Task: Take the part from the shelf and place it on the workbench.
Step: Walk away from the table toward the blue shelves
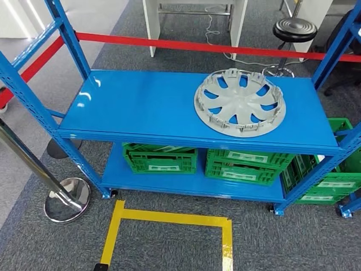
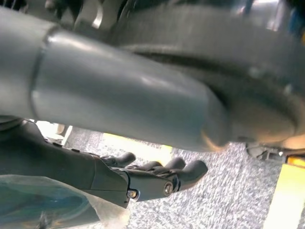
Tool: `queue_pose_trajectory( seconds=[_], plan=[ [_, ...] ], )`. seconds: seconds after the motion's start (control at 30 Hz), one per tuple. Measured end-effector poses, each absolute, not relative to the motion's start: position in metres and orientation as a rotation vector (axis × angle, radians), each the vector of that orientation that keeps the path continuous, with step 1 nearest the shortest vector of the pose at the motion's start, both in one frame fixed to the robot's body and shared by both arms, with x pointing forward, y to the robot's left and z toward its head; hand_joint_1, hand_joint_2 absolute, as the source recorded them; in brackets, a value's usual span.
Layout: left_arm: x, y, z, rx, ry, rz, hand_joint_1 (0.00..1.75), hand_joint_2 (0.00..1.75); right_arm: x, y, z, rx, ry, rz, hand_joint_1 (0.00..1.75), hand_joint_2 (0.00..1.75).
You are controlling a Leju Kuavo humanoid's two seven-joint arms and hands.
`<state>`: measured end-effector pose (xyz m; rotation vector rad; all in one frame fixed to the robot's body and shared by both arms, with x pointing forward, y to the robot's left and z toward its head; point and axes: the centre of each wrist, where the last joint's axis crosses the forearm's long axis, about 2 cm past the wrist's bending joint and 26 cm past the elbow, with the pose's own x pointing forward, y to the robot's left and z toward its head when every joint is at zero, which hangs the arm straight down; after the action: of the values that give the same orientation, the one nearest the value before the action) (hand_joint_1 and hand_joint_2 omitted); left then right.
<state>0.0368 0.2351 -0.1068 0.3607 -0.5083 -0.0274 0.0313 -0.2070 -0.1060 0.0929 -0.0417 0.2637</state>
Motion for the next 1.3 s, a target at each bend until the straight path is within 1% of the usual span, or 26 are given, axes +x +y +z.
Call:
queue_pose_trajectory(
  seconds=[1.3],
  plan=[
    [0.0380, 0.2329, -0.1065, 0.345, -0.502, -0.037, 0.00, 0.00, 0.0332, -0.2073, -0.1059, 0.082, 0.027, 0.263, 0.00, 0.00]
  ],
)
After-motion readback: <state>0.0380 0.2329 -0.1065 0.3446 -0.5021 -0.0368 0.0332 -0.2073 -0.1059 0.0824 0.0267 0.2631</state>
